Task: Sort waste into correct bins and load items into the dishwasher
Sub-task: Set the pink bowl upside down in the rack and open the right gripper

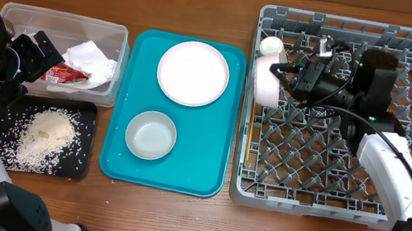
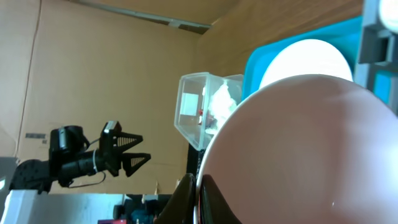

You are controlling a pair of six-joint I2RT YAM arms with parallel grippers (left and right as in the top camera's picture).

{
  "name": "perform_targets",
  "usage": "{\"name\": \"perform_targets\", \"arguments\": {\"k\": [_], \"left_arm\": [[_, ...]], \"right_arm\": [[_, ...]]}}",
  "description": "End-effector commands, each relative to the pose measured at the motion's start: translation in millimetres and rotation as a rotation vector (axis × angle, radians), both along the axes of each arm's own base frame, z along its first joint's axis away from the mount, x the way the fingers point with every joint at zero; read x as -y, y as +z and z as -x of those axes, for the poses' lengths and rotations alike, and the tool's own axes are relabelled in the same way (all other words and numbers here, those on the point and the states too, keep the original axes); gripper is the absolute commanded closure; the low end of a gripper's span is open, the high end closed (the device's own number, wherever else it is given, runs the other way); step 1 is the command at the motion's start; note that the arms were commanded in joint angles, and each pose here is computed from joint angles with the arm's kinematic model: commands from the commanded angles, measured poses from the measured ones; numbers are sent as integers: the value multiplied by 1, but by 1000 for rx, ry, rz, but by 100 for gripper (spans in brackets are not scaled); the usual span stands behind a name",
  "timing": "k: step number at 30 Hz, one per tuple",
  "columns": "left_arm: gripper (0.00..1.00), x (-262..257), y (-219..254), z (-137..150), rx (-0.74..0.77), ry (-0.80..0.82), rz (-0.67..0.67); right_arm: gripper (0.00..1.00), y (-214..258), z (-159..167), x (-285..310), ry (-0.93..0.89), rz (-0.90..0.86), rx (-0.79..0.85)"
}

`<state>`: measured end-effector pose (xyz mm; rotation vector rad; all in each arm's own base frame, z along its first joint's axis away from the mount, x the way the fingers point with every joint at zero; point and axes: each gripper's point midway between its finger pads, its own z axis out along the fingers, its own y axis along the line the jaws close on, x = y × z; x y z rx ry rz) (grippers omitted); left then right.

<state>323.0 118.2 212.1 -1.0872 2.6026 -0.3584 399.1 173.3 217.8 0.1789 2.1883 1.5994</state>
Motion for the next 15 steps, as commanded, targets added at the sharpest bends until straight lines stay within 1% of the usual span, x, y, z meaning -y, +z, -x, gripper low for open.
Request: {"name": "perform_targets", "arguments": {"k": [1, 4, 11, 15], "left_arm": [[0, -3, 9, -2, 25, 14, -14], [0, -3, 9, -2, 25, 14, -14], [0, -3, 9, -2, 25, 14, -14], [0, -3, 9, -2, 25, 14, -14]], "right_arm": [[96, -21, 1, 2, -38, 25, -41], [96, -28, 2, 4, -52, 28, -50], [96, -3, -8, 0, -96, -96, -100], [96, -15, -9, 1, -132, -81, -128]]}}
